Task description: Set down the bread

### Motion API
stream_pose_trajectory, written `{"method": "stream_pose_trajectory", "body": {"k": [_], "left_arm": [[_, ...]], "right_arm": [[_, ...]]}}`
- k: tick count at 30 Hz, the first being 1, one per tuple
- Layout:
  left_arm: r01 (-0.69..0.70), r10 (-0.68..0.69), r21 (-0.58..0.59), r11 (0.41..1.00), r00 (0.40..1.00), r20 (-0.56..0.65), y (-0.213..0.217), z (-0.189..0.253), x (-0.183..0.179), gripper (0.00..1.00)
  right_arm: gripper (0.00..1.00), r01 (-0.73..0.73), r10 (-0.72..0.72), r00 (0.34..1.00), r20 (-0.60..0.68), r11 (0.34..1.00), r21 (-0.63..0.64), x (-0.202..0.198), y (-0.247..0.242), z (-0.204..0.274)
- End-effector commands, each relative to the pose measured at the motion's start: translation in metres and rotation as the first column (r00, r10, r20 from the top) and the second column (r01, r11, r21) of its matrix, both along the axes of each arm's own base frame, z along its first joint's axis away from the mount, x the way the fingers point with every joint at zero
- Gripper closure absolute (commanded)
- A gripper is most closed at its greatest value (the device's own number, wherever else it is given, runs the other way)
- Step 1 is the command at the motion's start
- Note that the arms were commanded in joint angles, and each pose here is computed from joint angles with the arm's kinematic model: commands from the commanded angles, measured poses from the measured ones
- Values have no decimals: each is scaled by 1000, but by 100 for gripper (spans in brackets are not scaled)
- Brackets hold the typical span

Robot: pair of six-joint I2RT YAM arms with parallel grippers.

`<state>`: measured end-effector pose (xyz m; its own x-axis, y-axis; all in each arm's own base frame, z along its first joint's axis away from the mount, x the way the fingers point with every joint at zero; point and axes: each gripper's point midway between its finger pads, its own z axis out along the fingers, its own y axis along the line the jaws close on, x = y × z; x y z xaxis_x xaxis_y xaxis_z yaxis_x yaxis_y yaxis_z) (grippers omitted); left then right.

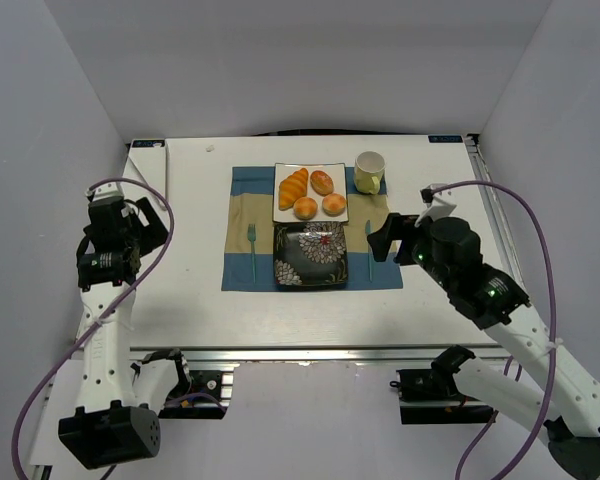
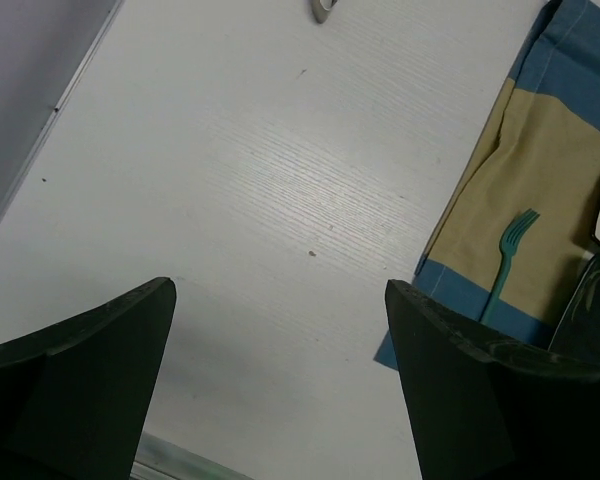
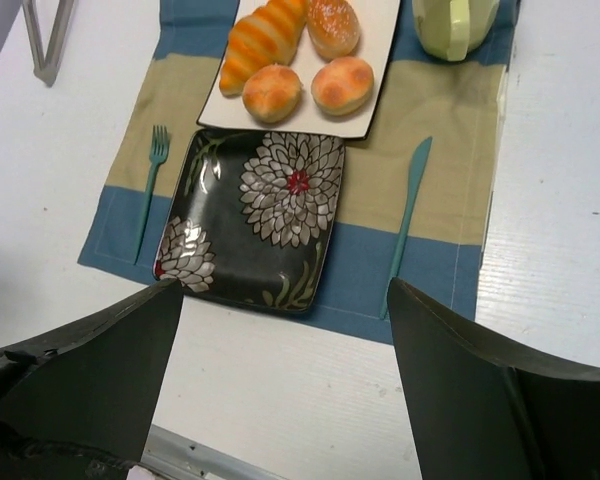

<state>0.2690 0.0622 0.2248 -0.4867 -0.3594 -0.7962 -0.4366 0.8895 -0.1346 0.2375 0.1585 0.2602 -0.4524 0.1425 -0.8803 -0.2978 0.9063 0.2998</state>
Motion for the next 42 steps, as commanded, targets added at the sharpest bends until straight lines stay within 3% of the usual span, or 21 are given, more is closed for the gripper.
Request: {"method": "stream_pose_trajectory", "body": {"k": [1, 4, 5, 12, 23, 30, 35, 42], "left_arm": [[-41, 40, 24, 999, 999, 36, 7, 10, -1, 3], [-54, 53, 24, 998, 998, 22, 11, 8, 10, 6], [-62, 62, 25, 998, 998, -3, 14, 3, 18, 3], [-27, 27, -7, 1000, 1000, 1, 20, 20, 97, 2], [-11, 2, -64, 998, 990, -139, 45, -57, 211, 2], [-16, 6, -58, 998, 985, -173, 61, -85, 258, 2], [-32, 28, -14, 999, 975, -222, 76, -113, 271, 2], [-23, 14, -39, 999, 972, -233, 80, -143, 291, 2]], "right_arm": [[11, 30, -31, 996, 88, 1000, 7, 7, -6, 18], [11, 35, -32, 998, 56, 998, -59, 13, -6, 10], [11, 35, -32, 998, 48, 997, -68, 15, -5, 8], [11, 10, -4, 997, 74, 996, -84, 30, 9, 19], [11, 14, 8, 989, 147, 989, -144, 67, 26, 55], [11, -22, 45, 976, 214, 994, -109, 77, 40, 88], [11, -38, 69, 973, 219, 989, -141, 88, 48, 90], [11, -34, 69, 972, 226, 988, -154, 102, 51, 87]]}}
